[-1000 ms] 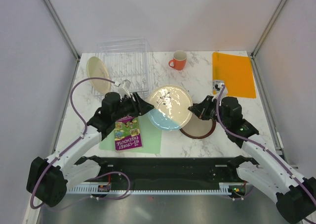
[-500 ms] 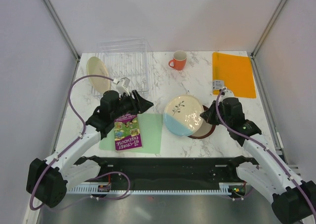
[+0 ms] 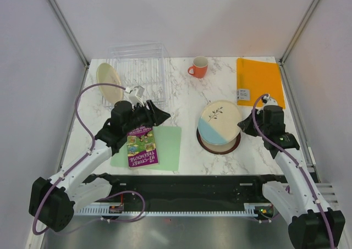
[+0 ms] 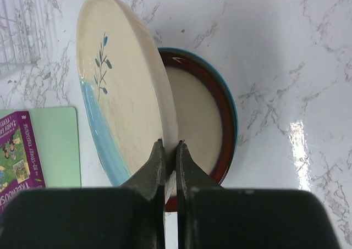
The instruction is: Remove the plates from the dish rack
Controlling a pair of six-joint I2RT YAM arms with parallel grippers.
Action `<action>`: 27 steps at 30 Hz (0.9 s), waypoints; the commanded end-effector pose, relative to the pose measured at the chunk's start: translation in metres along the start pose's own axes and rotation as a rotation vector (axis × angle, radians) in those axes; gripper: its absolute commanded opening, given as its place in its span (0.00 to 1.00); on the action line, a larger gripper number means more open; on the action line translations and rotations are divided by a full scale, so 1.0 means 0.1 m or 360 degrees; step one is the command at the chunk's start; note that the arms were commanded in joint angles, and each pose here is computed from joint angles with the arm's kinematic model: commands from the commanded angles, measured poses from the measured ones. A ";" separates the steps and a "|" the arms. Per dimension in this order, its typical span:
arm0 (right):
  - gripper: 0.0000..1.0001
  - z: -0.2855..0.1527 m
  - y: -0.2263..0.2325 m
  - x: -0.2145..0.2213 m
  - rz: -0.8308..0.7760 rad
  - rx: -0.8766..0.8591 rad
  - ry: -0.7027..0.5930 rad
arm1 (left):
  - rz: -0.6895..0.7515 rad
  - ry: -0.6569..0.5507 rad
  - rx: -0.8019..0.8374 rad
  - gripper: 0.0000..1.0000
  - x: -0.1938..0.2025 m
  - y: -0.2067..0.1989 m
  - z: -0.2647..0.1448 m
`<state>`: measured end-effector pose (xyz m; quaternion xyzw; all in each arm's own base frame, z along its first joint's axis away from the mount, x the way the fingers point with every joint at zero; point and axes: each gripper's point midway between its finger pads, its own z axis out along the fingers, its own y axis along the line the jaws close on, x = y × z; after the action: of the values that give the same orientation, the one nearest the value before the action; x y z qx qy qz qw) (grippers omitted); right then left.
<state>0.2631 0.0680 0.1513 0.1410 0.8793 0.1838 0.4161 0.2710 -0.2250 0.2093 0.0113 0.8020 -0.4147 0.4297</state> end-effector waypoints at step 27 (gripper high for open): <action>0.00 0.21 -0.24 0.45 0.0219 -0.0027 0.0366 | 0.0078 -0.0016 -0.0025 0.57 0.07 0.09 -0.04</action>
<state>0.2548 0.0672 0.1060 0.1818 0.9010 0.2354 0.3158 0.2650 -0.2214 0.1948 0.0100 0.8106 -0.4077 0.4203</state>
